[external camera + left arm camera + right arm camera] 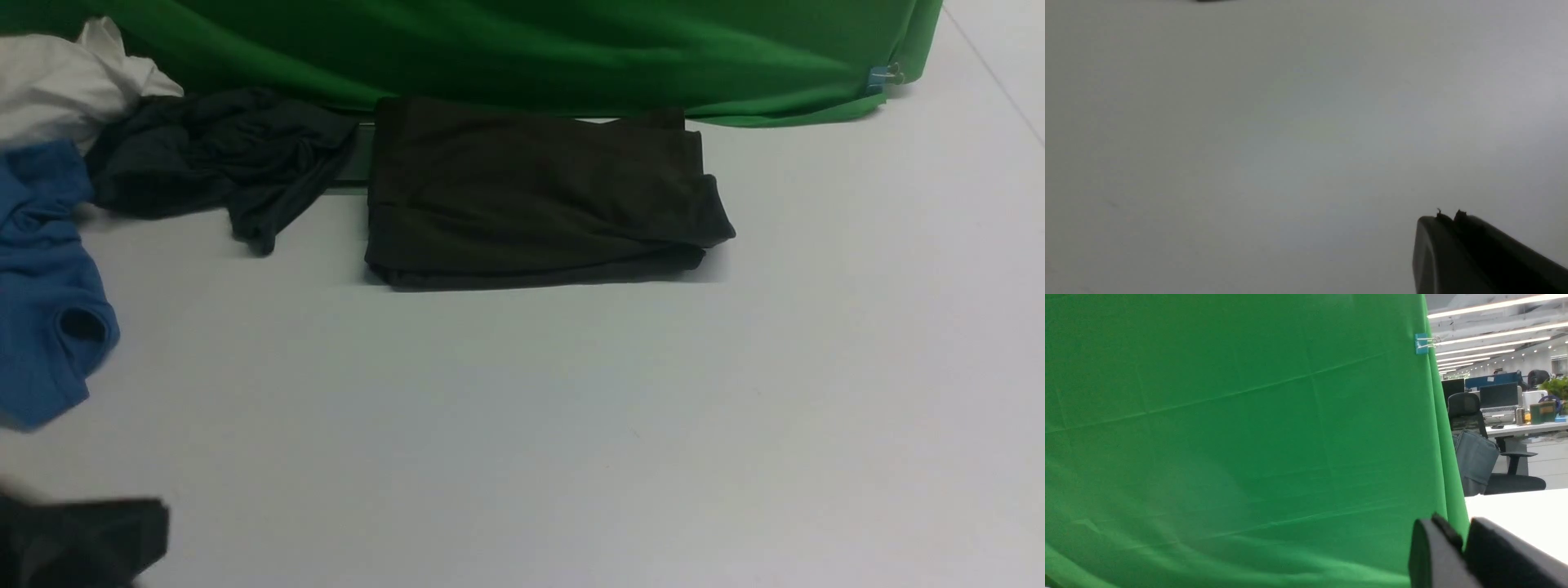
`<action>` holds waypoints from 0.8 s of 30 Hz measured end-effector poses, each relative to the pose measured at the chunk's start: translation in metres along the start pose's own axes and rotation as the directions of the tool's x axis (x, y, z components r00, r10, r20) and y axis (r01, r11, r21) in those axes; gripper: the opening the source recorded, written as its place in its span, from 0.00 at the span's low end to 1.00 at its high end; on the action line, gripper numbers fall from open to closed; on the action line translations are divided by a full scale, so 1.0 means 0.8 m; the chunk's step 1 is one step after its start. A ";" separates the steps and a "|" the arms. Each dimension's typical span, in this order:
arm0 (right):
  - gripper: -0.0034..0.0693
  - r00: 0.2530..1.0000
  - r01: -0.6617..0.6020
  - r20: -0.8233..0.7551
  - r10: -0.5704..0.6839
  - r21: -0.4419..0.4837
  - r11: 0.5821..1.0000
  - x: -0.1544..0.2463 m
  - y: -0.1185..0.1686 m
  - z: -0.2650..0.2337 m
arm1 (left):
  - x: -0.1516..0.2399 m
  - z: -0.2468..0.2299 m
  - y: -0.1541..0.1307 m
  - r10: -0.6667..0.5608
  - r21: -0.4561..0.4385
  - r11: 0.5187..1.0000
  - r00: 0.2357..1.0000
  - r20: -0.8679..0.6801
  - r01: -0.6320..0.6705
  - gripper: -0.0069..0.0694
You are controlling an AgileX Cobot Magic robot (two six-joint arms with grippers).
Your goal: Fold a long-sleeved shirt on a white desktop.
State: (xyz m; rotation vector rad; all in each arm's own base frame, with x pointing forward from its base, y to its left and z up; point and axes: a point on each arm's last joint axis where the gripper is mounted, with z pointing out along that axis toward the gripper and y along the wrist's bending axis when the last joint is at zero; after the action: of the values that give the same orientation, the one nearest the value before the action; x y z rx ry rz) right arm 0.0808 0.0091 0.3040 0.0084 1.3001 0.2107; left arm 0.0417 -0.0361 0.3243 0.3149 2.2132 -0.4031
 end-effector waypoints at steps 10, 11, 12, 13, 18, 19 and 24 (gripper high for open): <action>0.23 1.000 -0.001 0.001 0.001 0.000 1.000 0.000 0.000 0.000 | 0.049 -0.056 -0.025 0.152 -0.103 0.986 0.950 0.274 -0.129 0.11; 0.23 1.000 -0.001 0.001 0.001 0.000 1.000 0.000 0.000 0.000 | 0.051 -0.058 -0.026 0.158 -0.106 0.986 0.945 0.285 -0.133 0.11; 0.23 1.000 -0.001 0.001 0.001 0.000 1.000 0.000 0.000 0.000 | 0.053 -0.059 -0.027 0.160 -0.107 0.985 0.943 0.290 -0.134 0.11; 0.24 1.000 -0.001 0.001 0.001 0.000 1.000 0.000 0.000 0.000 | 0.054 -0.059 -0.027 0.162 -0.108 0.985 0.942 0.294 -0.136 0.11; 0.25 1.000 -0.001 0.001 0.001 0.000 1.000 0.000 0.000 0.000 | 0.052 -0.060 -0.027 0.163 -0.115 0.984 0.935 0.314 -0.133 0.11; 0.25 1.000 -0.001 0.001 0.001 0.000 1.000 0.000 0.000 0.000 | 0.051 -0.060 -0.026 0.163 -0.118 0.984 0.933 0.322 -0.132 0.11; 0.26 1.000 -0.001 0.000 0.001 0.000 1.000 0.000 0.000 0.000 | 0.038 -0.050 -0.007 0.218 -0.248 0.962 0.870 0.442 -0.115 0.11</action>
State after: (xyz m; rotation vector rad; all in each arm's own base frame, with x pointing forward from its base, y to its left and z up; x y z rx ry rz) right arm 0.0808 0.0091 0.3040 0.0087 1.3004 0.2112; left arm -0.0071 -0.0232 0.3249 0.2588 1.7183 -0.1215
